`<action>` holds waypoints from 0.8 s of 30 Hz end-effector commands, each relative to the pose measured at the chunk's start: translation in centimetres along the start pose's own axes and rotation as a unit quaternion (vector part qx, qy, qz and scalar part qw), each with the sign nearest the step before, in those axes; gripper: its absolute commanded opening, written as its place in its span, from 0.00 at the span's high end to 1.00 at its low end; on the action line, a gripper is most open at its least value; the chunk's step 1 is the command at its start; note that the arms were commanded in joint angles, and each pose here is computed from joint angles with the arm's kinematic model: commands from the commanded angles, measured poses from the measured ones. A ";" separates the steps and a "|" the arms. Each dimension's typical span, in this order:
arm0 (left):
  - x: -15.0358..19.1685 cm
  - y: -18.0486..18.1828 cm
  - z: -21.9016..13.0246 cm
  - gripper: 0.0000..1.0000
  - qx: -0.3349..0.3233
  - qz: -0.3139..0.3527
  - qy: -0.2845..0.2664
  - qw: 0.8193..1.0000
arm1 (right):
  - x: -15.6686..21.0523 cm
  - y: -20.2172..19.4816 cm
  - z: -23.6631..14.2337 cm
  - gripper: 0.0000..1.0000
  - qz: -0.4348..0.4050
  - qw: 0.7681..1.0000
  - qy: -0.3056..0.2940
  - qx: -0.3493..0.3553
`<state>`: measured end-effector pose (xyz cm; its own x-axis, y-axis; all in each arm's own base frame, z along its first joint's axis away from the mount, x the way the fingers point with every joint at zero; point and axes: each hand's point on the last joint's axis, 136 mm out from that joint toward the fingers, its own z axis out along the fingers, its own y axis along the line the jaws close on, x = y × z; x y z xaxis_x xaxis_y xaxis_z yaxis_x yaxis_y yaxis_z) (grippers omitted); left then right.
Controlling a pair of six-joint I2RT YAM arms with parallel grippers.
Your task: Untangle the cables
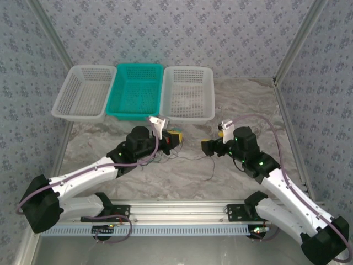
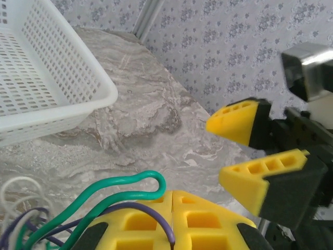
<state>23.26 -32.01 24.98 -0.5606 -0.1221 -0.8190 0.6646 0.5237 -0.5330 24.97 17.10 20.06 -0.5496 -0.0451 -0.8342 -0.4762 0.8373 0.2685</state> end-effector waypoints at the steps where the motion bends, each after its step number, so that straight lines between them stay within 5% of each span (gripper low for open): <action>1: -0.5 -1.1 -0.1 1.00 0.027 0.006 -0.001 1.000 | 4.8 -0.6 1.1 0.11 0.122 0.990 0.069 0.005; 9: 1.0 -0.4 -0.6 1.00 0.007 0.033 0.041 0.999 | 9.6 -2.0 4.4 0.14 0.104 0.983 0.146 0.025; 15: 1.2 -2.2 -1.3 1.00 0.053 0.050 0.057 0.996 | 6.6 1.5 6.9 0.26 0.105 0.989 0.089 -0.061; 18: 1.3 -2.8 -1.6 1.00 0.069 0.061 0.066 0.994 | 4.4 6.3 6.5 0.20 0.003 0.985 0.065 -0.161; 24: 1.0 -3.7 -2.1 1.00 0.084 0.078 0.073 0.991 | 1.8 9.5 5.7 0.18 -0.134 0.966 0.024 -0.218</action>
<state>19.86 -32.11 23.48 -0.5636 0.0856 -0.8216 0.7605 0.4421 -0.4756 23.22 26.51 15.40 -0.5689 -0.2194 -0.7926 -0.7249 0.5890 0.3573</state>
